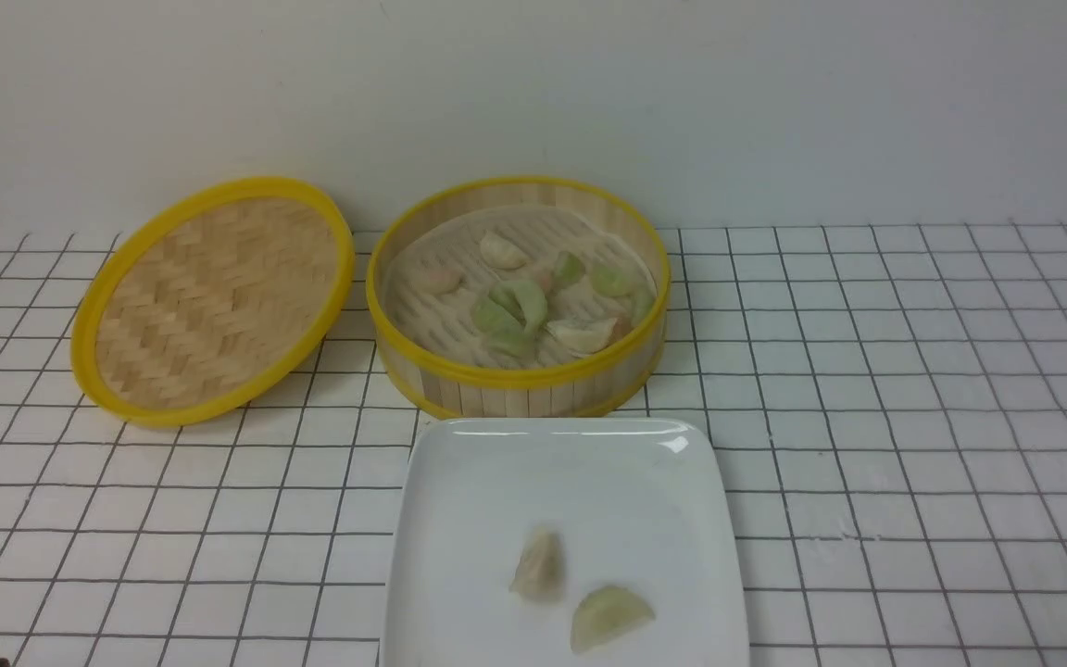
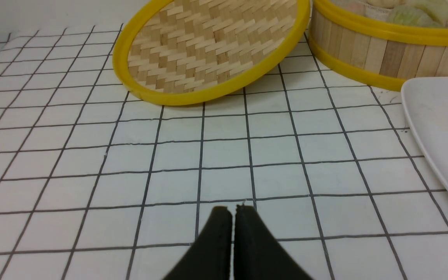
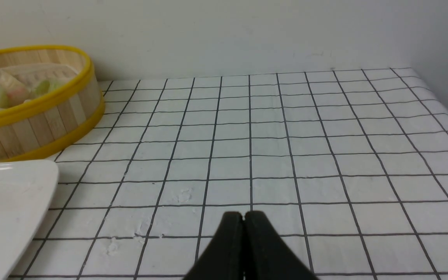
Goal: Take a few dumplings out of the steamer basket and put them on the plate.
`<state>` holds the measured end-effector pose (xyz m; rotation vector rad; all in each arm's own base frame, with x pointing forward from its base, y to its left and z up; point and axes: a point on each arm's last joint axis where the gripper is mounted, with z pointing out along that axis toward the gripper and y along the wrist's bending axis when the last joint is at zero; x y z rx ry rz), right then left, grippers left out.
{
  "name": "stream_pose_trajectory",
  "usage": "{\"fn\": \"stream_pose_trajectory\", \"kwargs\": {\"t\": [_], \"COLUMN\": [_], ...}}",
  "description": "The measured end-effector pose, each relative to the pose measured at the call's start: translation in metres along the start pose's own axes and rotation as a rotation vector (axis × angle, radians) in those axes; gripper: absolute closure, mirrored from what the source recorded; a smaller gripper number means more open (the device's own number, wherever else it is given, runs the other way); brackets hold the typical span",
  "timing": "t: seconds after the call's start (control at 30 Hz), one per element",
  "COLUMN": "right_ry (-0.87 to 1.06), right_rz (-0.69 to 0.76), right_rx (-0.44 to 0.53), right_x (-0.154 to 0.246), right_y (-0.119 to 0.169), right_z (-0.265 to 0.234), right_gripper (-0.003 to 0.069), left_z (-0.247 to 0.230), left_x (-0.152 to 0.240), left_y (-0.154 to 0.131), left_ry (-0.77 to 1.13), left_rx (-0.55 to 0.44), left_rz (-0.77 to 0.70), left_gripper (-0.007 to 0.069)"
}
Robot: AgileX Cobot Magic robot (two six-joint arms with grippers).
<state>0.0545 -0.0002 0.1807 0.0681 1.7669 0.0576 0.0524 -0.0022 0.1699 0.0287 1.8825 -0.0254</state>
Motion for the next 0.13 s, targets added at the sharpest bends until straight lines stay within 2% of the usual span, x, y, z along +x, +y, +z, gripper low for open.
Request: {"fn": "stream_pose_trajectory", "kwargs": {"t": [0.13], "right_ry": [0.0], "right_rz": [-0.001], "right_rx": [0.0], "right_x": [0.0], "right_y": [0.0], "right_z": [0.0], "right_gripper": [0.0669], "left_z": [0.0], "left_x": [0.0], "left_y": [0.0], "left_ry": [0.0], "left_rx": [0.0], "left_rz": [0.0], "left_gripper": [0.0631]}}
